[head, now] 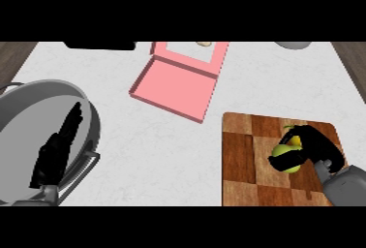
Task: Pick the pear from the cutting board and place it in the cardboard box
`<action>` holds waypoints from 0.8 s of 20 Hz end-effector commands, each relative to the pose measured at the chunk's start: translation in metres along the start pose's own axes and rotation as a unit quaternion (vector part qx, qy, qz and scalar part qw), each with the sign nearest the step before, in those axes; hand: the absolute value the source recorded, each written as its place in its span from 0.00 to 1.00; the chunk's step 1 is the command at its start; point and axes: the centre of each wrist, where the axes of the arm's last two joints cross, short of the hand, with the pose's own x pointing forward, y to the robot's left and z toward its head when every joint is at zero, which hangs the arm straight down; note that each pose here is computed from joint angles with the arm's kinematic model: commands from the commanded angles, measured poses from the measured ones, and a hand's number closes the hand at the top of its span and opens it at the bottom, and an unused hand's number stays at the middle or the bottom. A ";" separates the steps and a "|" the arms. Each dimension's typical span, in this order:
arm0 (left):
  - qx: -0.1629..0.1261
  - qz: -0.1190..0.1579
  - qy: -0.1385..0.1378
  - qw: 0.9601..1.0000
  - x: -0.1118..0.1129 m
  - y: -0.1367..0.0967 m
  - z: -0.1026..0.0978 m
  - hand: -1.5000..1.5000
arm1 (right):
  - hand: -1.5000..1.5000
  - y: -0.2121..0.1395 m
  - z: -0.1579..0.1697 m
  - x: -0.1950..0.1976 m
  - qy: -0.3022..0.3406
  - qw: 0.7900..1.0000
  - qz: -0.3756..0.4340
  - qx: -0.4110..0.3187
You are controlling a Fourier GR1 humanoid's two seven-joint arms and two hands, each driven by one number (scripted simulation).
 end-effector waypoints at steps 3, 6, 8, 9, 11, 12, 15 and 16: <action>-0.035 0.004 -0.029 0.999 0.014 -0.015 -0.009 0.50 | 1.00 -0.042 0.023 0.040 -0.243 0.950 0.170 -0.096; -0.035 0.002 -0.039 0.999 0.020 -0.017 -0.013 0.50 | 1.00 -0.060 0.015 0.043 -0.316 0.916 0.215 -0.120; -0.043 0.002 -0.036 0.998 0.018 -0.021 -0.011 0.50 | 1.00 -0.082 0.007 0.045 -0.353 0.897 0.224 -0.141; -0.034 0.003 -0.038 0.999 0.018 -0.019 -0.012 0.50 | 1.00 -0.088 0.001 0.045 -0.377 0.887 0.225 -0.147; -0.032 -0.006 -0.037 0.999 0.018 -0.018 -0.017 0.50 | 1.00 -0.110 -0.010 0.043 -0.389 0.873 0.234 -0.179; -0.034 0.001 -0.027 0.999 0.014 -0.015 -0.013 0.50 | 1.00 -0.114 -0.014 0.046 -0.413 0.860 0.236 -0.185; -0.027 0.002 -0.025 0.999 0.015 -0.020 -0.014 0.50 | 1.00 -0.135 -0.034 0.050 -0.438 0.852 0.202 -0.202; -0.019 -0.008 -0.026 0.999 0.012 -0.016 -0.018 0.50 | 1.00 -0.144 -0.037 0.052 -0.455 0.849 0.192 -0.189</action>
